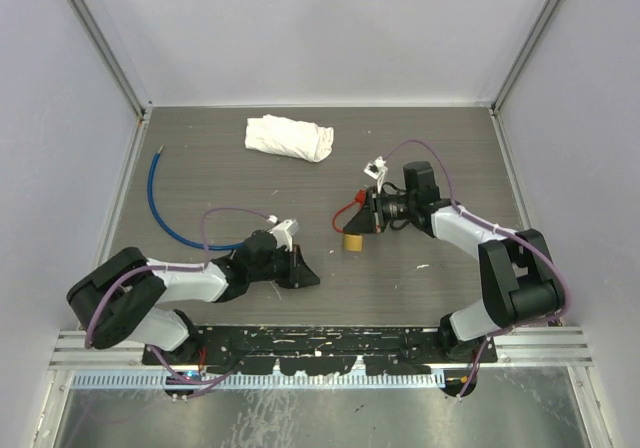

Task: Lock with the key
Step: Place the lock at the center of the board.

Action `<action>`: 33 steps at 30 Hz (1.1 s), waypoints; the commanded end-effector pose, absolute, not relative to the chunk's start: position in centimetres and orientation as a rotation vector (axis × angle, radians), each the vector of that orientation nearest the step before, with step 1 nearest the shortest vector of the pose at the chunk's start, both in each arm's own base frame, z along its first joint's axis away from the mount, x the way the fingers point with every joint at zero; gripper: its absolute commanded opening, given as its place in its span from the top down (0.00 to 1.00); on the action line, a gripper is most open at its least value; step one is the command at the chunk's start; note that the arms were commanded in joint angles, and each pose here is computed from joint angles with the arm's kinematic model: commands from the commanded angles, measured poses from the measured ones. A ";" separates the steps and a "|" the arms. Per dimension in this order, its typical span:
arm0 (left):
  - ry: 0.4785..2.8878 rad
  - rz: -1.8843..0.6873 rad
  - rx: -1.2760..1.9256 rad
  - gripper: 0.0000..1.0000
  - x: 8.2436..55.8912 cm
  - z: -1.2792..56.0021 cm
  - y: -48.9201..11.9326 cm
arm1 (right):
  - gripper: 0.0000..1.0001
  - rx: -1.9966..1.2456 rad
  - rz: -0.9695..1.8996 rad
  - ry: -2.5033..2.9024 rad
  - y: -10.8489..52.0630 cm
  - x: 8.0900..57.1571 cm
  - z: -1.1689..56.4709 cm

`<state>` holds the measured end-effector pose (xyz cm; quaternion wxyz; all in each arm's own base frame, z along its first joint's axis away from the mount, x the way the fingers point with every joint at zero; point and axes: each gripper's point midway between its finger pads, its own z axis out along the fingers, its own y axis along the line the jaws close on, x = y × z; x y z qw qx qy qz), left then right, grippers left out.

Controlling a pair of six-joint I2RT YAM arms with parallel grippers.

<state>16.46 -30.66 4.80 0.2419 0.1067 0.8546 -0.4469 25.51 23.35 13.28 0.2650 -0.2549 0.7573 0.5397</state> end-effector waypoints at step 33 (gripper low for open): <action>2.235 -0.825 0.050 0.01 18.2 8.1 -22.1 | 0.31 -1.131 0.979 2.059 25.8 26.1 10.3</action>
